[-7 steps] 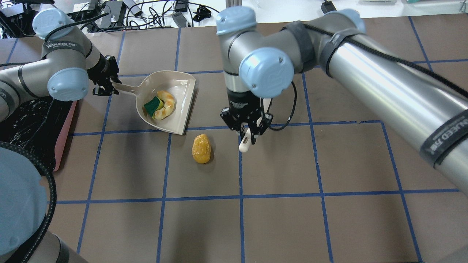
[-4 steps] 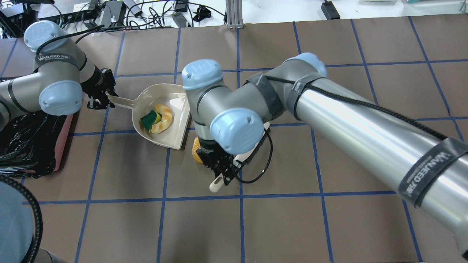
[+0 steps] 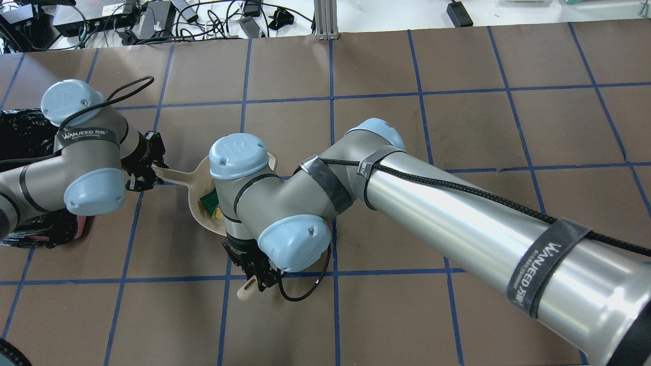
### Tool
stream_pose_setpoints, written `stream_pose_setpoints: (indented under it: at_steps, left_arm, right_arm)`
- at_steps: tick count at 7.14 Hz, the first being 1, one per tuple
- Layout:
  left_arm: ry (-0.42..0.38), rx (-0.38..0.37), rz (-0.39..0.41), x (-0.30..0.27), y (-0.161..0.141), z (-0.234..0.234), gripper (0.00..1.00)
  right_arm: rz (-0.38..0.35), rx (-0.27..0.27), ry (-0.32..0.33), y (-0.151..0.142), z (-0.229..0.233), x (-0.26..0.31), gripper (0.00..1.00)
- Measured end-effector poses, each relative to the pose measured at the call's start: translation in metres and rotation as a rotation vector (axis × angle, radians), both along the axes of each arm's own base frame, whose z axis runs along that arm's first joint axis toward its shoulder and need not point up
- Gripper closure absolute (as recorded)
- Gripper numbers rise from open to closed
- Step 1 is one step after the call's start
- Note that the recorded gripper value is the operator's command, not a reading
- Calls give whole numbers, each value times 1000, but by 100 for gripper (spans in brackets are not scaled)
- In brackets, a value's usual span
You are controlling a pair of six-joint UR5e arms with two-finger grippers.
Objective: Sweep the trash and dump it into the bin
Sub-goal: 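Sweep the yellow object into the dustpan with the brush, then lift the dustpan with the left gripper while the right gripper returns the brush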
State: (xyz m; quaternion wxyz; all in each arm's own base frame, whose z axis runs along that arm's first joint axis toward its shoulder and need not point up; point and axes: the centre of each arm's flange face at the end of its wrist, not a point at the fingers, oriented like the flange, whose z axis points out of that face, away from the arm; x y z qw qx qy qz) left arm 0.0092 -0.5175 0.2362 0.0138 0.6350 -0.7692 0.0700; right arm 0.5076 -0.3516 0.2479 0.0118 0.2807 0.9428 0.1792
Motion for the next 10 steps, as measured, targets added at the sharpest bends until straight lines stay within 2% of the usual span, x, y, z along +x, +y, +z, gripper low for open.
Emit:
stream_pose_setpoints:
  at_steps: [1, 2, 3, 4, 5, 7, 9, 10]
  left_arm:
    - [-3, -7, 3, -1, 2, -1, 100]
    - [-3, -10, 6, -1, 2, -2, 100]
    - [-3, -12, 8, -1, 2, -2, 100]
    - [-4, -14, 9, -1, 2, -1, 100]
    - [-4, -15, 10, -1, 1, -1, 100]
    - [1, -20, 8, -3, 0, 1, 100]
    - [16, -16, 1, -6, -5, 9, 100]
    - [43, 0, -3, -8, -9, 17, 100]
  right_arm:
    - [80, -74, -77, -10, -5, 11, 100]
    - [198, -161, -156, -21, -4, 21, 100]
    - [318, -209, -184, -29, 0, 26, 100]
    - [424, -214, -161, -34, 2, 25, 100]
    - [478, -210, -128, -36, 3, 21, 100]
    - [477, -225, -100, -51, 17, 3, 100]
    - [425, -215, -33, -92, 42, -55, 100]
    - [429, -216, -3, -115, 61, -97, 100]
